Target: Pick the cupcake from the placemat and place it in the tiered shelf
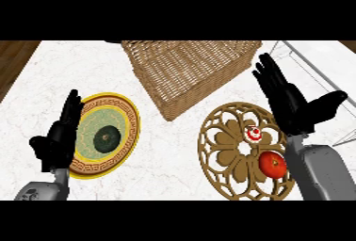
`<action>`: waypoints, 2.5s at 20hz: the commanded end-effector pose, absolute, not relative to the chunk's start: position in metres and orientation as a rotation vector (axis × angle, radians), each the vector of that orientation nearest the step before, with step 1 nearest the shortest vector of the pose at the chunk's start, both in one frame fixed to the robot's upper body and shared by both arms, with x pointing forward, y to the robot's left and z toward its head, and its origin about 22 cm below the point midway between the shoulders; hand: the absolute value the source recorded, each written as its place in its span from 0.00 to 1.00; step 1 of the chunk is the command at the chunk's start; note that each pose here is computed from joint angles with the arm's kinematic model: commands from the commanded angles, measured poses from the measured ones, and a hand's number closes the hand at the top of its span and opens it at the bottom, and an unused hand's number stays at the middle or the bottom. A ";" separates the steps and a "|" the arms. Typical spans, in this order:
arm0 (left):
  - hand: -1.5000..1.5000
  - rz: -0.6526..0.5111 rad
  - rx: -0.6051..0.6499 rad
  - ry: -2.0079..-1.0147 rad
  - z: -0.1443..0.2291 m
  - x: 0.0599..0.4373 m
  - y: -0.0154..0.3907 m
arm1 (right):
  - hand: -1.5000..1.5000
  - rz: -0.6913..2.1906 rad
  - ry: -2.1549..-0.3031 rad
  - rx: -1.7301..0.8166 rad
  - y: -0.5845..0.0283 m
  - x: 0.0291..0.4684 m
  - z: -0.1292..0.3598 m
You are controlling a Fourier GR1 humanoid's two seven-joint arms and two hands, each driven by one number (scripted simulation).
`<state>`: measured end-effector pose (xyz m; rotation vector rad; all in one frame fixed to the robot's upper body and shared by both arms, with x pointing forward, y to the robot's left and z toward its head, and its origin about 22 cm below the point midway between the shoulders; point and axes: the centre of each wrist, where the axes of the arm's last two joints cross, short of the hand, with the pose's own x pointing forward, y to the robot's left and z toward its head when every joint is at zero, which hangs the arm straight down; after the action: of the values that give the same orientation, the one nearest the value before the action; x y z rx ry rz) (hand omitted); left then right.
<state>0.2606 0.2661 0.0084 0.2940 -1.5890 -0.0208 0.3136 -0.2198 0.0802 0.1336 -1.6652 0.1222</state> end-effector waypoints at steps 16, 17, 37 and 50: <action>0.50 -0.045 0.109 -1.512 0.066 0.295 0.278 | 0.00 -0.190 -1.792 -0.248 -0.333 0.260 0.108; 0.50 -0.036 0.067 -1.521 0.068 0.293 0.281 | 0.00 -0.152 -1.780 -0.246 -0.331 0.255 0.111; 0.50 -0.081 0.074 -1.538 0.069 0.303 0.277 | 0.00 0.782 -0.975 -0.853 -0.205 0.281 0.187; 0.50 -0.072 0.075 -1.524 0.058 0.296 0.273 | 0.00 0.922 -0.684 -0.913 -0.162 0.305 0.142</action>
<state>0.3012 0.2732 0.0614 0.0794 -1.5286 -0.0612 0.3029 -0.1807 0.1447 -0.8319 -0.8759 0.9173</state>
